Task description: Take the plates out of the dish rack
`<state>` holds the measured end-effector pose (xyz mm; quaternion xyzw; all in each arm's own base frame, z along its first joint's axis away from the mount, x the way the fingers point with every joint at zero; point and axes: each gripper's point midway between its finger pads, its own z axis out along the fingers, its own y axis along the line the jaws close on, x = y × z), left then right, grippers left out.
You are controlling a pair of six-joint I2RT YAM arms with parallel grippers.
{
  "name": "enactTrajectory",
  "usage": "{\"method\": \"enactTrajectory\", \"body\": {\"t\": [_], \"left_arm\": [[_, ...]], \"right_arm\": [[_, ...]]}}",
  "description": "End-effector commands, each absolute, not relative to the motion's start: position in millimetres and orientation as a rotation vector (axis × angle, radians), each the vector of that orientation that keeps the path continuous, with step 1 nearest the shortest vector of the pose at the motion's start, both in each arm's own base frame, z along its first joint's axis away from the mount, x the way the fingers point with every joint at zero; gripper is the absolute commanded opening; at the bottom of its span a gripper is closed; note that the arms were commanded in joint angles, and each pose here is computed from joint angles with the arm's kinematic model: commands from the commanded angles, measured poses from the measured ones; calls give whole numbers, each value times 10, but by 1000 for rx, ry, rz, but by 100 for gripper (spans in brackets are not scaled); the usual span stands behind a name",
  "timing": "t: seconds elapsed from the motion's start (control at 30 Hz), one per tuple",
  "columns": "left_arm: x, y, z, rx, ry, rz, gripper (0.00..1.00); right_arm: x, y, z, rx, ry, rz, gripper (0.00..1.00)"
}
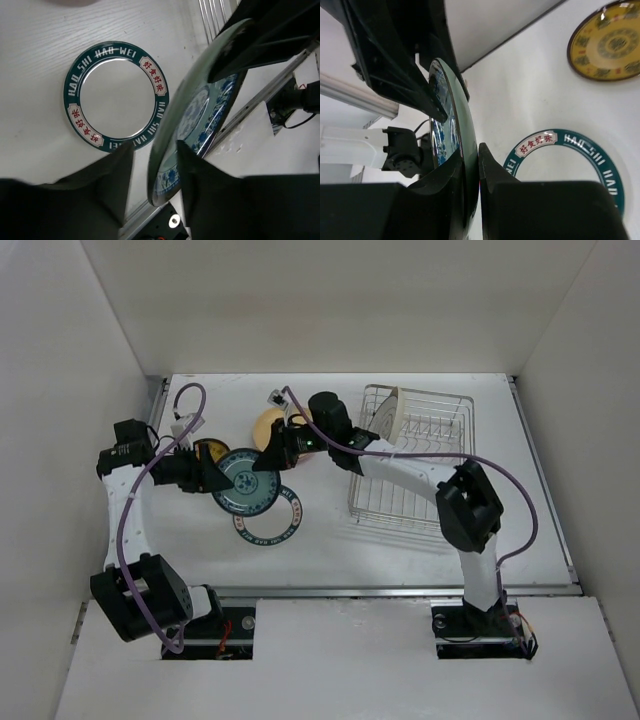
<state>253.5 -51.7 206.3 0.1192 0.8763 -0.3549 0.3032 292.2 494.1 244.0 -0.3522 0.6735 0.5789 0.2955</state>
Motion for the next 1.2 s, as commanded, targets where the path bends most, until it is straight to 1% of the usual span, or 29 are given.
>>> {"method": "enactTrajectory", "body": {"t": [0.0, 0.03, 0.07, 0.2, 0.23, 0.3, 0.33, 0.37, 0.4, 0.43, 0.47, 0.5, 0.53, 0.6, 0.63, 0.67, 0.73, 0.77, 0.8, 0.87, 0.93, 1.0, 1.17], "left_arm": [[2487, -608, 2196, 388, 2258, -991, 31], [2495, -605, 2178, 383, 2264, -998, 20], [2496, -594, 2166, 382, 2271, -989, 0], [2577, -525, 2112, 325, 2307, -947, 0], [2593, -500, 2096, 294, 2325, -931, 0], [2607, -488, 2093, 272, 2333, -925, 0], [2654, -456, 2087, 268, 2330, -897, 0], [2671, -438, 2079, 234, 2344, -886, 0], [2689, -423, 2077, 219, 2347, -876, 0], [2728, -399, 2076, 209, 2344, -856, 0], [2750, -378, 2071, 192, 2348, -841, 0], [2781, -314, 2036, 134, 2377, -797, 0], [2860, -247, 2031, 111, 2371, -744, 0], [2956, -72, 1974, 28, 2398, -616, 0], [3001, -16, 1935, -13, 2410, -587, 0], [3096, 110, 1949, -94, 2397, -549, 0], [3198, 324, 1873, -225, 2400, -486, 0], [3308, 486, 1830, -332, 2382, -477, 0], [3372, 573, 1812, -388, 2372, -470, 0], [3499, 723, 1663, -494, 2378, -478, 0], [3641, 818, 1651, -532, 2362, -482, 0], [3819, 824, 1608, -542, 2353, -548, 0], [4040, 888, 1426, -589, 2375, -603, 0]], "right_arm": [[2807, 5079, 2848, -984, 1626, 1650, 0], [2826, 5086, 2866, -976, 1616, 1644, 0], [2842, 5089, 2865, -968, 1618, 1637, 0], [2877, 5096, 2866, -942, 1630, 1628, 0], [2888, 5094, 2827, -932, 1643, 1622, 5], [2910, 5094, 2809, -919, 1656, 1612, 17], [2935, 5097, 2820, -904, 1669, 1601, 37], [2947, 5094, 2794, -894, 1686, 1593, 47], [3000, 5099, 2804, -874, 1693, 1566, 55], [3019, 5095, 2774, -860, 1713, 1554, 60], [3030, 5072, 2807, -842, 1726, 1539, 72], [3177, 5020, 2828, -788, 1733, 1483, 76], [3249, 4953, 2794, -753, 1757, 1452, 78], [3341, 4812, 2956, -685, 1739, 1398, 81], [3487, 4700, 2980, -610, 1752, 1332, 81], [3463, 4599, 3076, -578, 1741, 1306, 81], [3600, 4405, 3156, -483, 1738, 1210, 81], [3632, 4299, 3098, -453, 1762, 1178, 81], [3591, 4205, 3239, -462, 1731, 1146, 81], [3563, 4115, 3312, -466, 1720, 1107, 81], [3497, 4012, 3334, -482, 1727, 1071, 81], [3459, 3914, 3383, -470, 1721, 1043, 81], [3402, 3717, 3482, -439, 1714, 982, 82]]}}
